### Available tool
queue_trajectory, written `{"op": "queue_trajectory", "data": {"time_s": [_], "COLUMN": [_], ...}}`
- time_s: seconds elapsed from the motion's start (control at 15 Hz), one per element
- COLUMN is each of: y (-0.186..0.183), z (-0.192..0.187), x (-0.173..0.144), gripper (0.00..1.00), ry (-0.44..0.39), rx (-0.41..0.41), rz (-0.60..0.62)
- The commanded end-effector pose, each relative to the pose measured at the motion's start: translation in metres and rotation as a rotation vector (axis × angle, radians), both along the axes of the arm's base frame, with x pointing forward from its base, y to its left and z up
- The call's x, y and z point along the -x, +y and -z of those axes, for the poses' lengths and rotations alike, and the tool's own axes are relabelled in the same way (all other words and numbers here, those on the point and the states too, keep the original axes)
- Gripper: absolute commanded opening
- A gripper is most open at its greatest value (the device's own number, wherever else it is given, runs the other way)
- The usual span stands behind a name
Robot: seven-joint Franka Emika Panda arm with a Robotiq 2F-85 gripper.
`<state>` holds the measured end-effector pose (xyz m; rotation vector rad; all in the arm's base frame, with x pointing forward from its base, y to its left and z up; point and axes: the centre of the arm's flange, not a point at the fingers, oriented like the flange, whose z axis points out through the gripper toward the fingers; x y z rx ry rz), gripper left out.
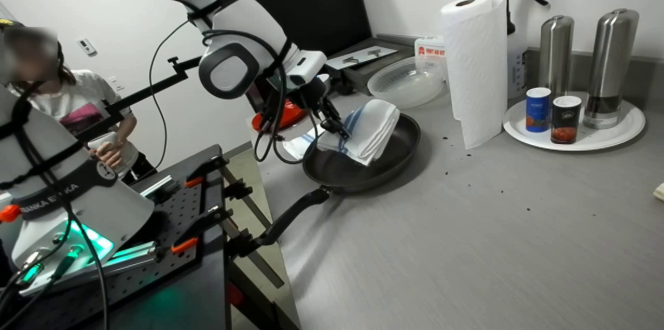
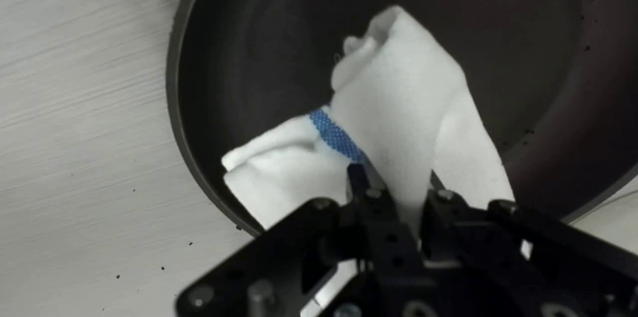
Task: Use the right white towel to wipe the pan
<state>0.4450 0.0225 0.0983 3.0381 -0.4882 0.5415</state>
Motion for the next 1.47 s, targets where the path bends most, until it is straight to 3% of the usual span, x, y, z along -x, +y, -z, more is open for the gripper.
{"op": "queue_trajectory", "data": {"time_s": [0.0, 0.67, 1.4], "y": [0.002, -0.021, -0.044], "z": [0.015, 0.049, 0.063], "x": [-0.022, -0.041, -0.039], "gripper": [0.03, 0.03, 0.03], "ry": [-0.064, -0.080, -0.102], "rx": [0.051, 0.167, 0.258], "rz": [0.023, 0.025, 0.023]}}
